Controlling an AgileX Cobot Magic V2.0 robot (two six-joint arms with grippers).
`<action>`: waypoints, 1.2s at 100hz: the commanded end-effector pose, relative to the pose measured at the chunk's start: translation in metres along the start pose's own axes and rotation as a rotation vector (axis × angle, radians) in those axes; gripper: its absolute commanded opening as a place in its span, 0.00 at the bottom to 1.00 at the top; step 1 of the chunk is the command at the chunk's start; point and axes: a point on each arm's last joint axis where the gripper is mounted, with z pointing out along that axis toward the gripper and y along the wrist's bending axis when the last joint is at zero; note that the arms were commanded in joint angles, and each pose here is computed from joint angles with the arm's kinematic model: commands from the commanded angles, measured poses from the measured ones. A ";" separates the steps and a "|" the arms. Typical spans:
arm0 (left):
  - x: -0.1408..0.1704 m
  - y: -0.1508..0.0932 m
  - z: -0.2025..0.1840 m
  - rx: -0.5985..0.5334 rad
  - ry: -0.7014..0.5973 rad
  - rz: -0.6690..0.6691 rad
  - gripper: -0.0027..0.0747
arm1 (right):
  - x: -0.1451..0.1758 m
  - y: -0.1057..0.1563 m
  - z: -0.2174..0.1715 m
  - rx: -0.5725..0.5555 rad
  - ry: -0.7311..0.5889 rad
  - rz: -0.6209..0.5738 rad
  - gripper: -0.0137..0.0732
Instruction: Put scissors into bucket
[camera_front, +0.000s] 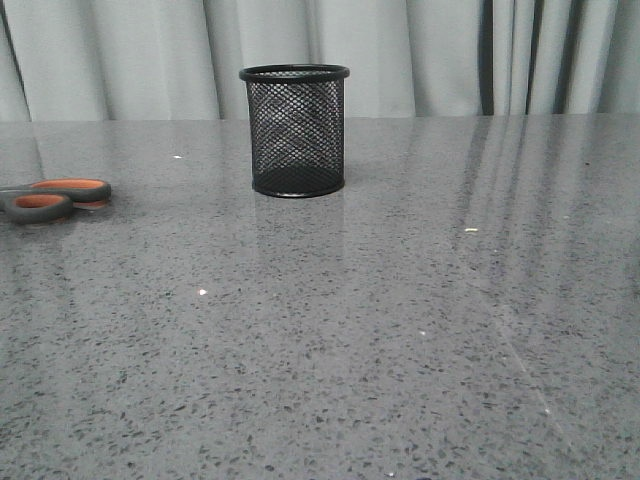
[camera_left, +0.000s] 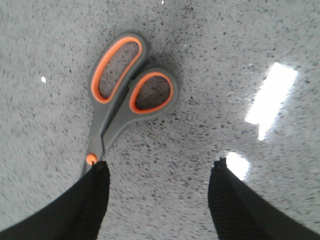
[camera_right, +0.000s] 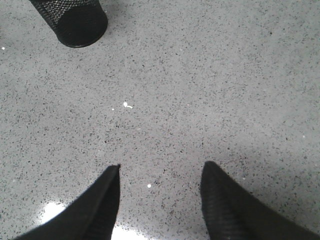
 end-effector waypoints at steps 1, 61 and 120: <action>-0.004 0.002 -0.013 -0.014 -0.004 0.115 0.56 | -0.011 0.001 -0.007 0.008 -0.080 -0.018 0.54; -0.007 0.038 0.035 -0.004 0.114 0.247 0.56 | -0.011 0.001 -0.007 0.008 -0.078 -0.033 0.54; 0.014 0.062 0.054 0.083 0.010 0.254 0.56 | -0.011 0.001 -0.007 0.007 -0.073 -0.037 0.54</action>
